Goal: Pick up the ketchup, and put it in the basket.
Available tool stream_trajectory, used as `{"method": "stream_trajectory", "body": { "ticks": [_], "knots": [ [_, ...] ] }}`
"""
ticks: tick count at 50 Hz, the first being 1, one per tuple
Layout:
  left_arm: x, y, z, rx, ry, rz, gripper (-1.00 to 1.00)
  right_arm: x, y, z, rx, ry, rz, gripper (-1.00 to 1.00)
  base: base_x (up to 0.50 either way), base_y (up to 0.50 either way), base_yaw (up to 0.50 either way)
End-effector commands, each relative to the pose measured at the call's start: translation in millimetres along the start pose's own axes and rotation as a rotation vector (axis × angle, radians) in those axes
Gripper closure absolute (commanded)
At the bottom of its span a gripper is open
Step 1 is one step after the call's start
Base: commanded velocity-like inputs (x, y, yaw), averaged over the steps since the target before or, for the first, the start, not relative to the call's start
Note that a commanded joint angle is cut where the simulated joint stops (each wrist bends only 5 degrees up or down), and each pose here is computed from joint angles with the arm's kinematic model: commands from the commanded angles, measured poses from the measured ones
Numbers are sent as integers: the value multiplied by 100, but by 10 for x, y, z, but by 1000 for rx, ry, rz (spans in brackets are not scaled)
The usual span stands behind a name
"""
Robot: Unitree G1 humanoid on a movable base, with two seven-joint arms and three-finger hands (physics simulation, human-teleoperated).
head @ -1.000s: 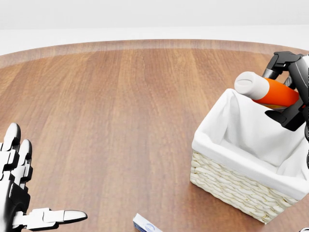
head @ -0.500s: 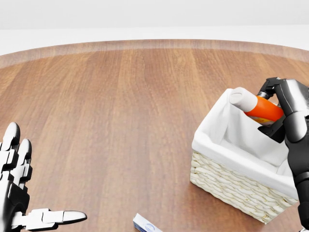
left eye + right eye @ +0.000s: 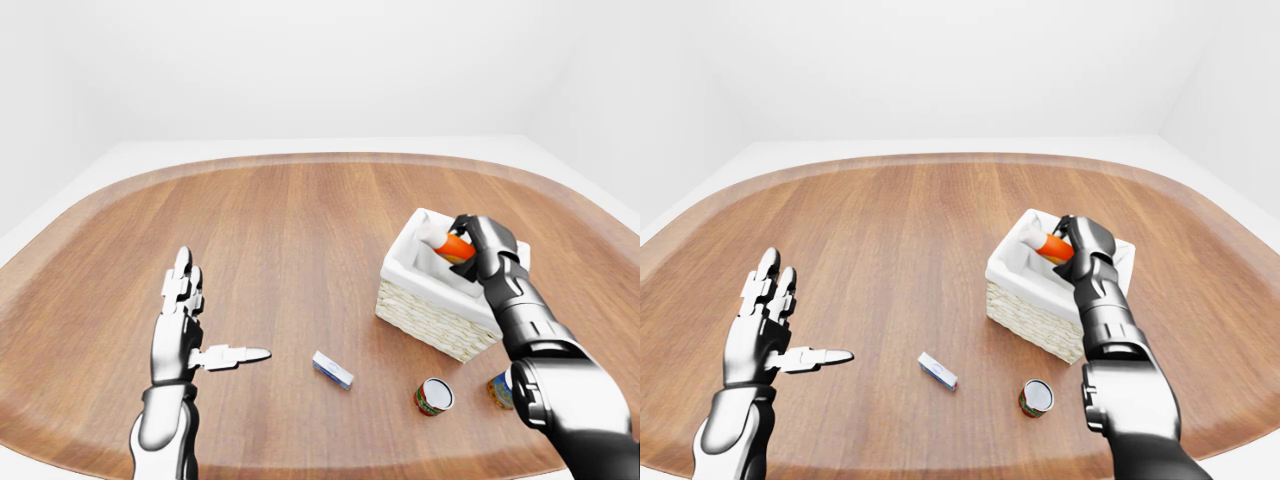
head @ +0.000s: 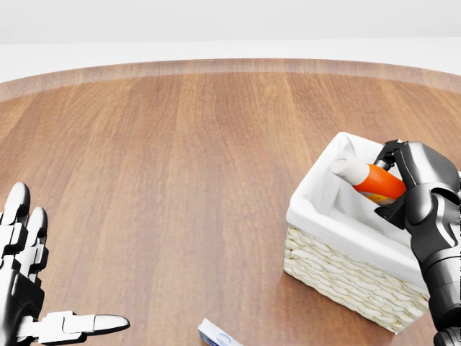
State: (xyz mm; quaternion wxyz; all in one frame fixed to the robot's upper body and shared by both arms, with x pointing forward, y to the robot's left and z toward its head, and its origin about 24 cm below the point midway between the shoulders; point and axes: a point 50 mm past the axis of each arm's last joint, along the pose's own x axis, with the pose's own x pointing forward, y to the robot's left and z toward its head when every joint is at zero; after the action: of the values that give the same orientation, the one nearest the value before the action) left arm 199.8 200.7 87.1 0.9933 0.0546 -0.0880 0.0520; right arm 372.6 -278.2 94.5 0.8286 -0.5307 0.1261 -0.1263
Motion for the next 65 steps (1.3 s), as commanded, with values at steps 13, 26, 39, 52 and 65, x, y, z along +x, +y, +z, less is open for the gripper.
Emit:
{"method": "stream_trajectory", "body": {
  "ticks": [13,26,39,52,65],
  "knots": [
    [-1,3,0,-1,-1,-1,-100,-7,104,-3,27,13,-9,100,0,0,0],
    [-7,-4,-2,-1,-3,-5,-100,-27,177,-9,23,11,0,100,0,0,0],
    [4,6,-32,-4,-2,-4,-100,-26,173,-4,20,8,-11,100,0,0,0],
    [-8,10,-38,-4,-2,-6,-100,-21,144,7,27,4,-24,-100,0,0,0],
    [-1,-1,-46,-3,-1,-8,-100,-3,69,7,34,4,-44,30,0,0,0]
  ]
}}
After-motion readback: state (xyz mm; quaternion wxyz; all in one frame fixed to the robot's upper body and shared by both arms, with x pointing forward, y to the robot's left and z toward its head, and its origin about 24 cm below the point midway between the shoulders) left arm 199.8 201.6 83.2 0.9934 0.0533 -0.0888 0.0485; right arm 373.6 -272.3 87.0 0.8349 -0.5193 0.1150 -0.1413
